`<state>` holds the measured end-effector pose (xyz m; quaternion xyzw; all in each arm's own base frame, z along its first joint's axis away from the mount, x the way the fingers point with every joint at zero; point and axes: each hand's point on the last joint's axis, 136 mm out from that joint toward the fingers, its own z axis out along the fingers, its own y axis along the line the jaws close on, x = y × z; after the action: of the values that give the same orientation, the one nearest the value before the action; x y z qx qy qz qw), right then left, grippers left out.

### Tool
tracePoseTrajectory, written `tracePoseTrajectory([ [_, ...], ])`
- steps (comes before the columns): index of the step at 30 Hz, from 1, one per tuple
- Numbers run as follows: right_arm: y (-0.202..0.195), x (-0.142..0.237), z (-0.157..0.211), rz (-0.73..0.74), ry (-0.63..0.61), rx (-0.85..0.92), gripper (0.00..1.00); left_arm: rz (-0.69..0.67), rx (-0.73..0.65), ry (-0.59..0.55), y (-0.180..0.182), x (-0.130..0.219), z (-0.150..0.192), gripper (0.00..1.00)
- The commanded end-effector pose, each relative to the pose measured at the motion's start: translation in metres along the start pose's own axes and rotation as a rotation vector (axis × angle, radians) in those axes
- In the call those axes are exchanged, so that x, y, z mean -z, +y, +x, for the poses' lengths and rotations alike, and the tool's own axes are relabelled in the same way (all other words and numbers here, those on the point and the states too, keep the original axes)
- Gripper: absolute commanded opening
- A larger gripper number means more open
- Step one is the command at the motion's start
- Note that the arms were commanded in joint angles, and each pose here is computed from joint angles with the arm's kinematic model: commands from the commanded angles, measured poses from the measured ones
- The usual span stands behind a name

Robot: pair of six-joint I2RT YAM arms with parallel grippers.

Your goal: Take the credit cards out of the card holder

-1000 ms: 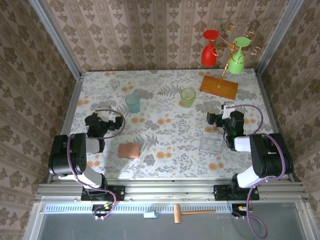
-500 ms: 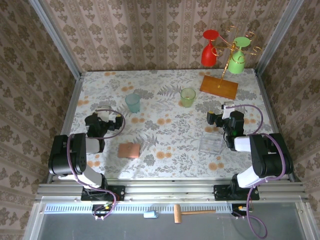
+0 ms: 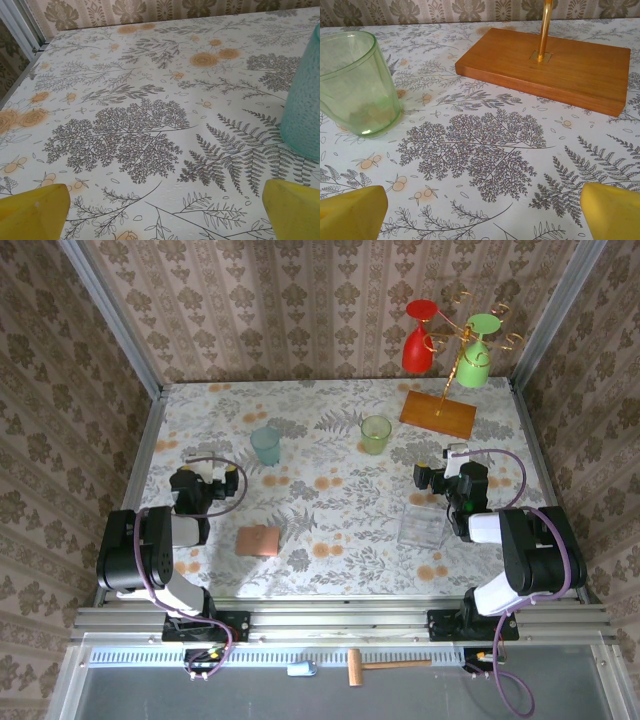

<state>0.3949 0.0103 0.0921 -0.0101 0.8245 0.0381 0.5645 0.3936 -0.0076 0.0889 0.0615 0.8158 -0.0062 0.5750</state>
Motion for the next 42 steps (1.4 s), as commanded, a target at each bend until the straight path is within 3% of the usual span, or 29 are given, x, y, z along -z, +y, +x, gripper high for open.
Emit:
tracePoseTrajectory([
  [1,0.001,-0.001,-0.007,-0.009,-0.025,0.014,1.0,-0.017,0.007,-0.017,0.002,-0.002,-0.009,1.0],
  [16,-0.003,0.006,-0.024,0.029,0.016,0.0,1.0,-0.04,-0.016,-0.059,0.001,0.013,-0.026,1.0],
  [24,-0.008,0.02,-0.028,0.069,0.076,-0.025,1.0,-0.097,-0.01,-0.014,0.005,0.023,-0.042,1.0],
  [34,-0.005,0.061,-0.018,0.089,0.259,-0.126,1.0,-0.077,0.096,0.024,-0.016,0.061,-0.084,1.0],
  [42,-0.006,0.106,-0.002,0.152,0.369,-0.279,0.99,0.026,0.196,0.101,-0.033,0.098,-0.111,1.0],
])
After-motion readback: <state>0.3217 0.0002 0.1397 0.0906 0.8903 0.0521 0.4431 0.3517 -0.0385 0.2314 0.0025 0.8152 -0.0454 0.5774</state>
